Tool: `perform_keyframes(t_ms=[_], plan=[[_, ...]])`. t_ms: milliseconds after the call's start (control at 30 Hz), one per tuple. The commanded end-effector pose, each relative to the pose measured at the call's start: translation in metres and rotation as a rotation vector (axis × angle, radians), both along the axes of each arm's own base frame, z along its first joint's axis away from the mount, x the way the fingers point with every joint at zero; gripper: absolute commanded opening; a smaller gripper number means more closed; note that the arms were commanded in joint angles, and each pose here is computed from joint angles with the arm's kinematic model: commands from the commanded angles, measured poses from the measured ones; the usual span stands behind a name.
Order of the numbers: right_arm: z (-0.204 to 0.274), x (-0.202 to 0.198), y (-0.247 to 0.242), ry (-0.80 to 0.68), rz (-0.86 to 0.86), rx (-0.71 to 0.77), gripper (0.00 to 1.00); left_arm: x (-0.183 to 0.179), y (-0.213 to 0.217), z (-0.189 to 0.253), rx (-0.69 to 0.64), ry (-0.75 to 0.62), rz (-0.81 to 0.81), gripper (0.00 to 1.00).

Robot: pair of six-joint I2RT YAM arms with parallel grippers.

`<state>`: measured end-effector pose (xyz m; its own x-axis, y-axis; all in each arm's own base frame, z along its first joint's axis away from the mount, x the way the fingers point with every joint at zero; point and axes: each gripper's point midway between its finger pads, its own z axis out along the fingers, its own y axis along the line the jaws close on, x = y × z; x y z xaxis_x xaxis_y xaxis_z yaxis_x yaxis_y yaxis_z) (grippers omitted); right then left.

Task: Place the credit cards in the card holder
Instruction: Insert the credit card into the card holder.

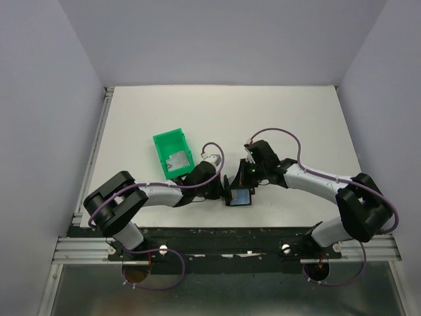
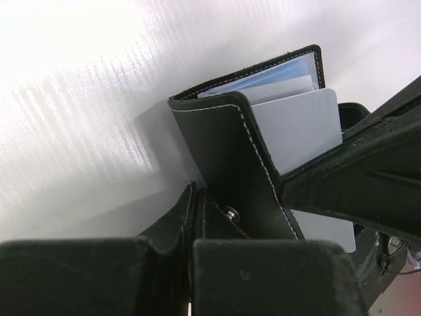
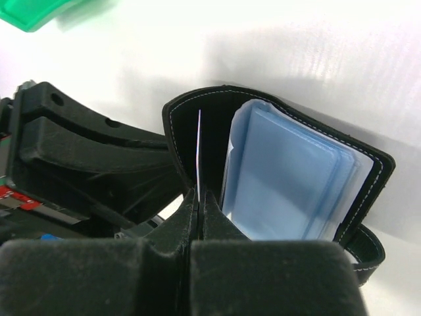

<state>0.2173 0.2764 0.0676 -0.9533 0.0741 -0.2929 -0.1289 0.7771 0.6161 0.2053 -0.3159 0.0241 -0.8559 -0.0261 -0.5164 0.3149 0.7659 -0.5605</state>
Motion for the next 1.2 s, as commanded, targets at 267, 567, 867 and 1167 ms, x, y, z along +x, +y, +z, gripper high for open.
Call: perform_keyframes(t_ms=[267,567,867,1167], plan=[[-0.018,-0.005,-0.011,0.022,-0.016,-0.089,0.01,-0.028,0.041,-0.029,0.145,0.064,0.011,0.0],[-0.028,-0.006,-0.015,0.036,-0.02,-0.116,0.01,-0.008,0.044,0.044,0.066,-0.105,0.074,0.0],[-0.03,-0.006,-0.014,0.038,-0.02,-0.113,0.01,0.012,0.009,0.104,-0.119,-0.248,0.031,0.0],[-0.032,-0.006,-0.014,0.04,-0.017,-0.112,0.01,0.024,-0.016,0.095,-0.121,-0.251,-0.018,0.0]])
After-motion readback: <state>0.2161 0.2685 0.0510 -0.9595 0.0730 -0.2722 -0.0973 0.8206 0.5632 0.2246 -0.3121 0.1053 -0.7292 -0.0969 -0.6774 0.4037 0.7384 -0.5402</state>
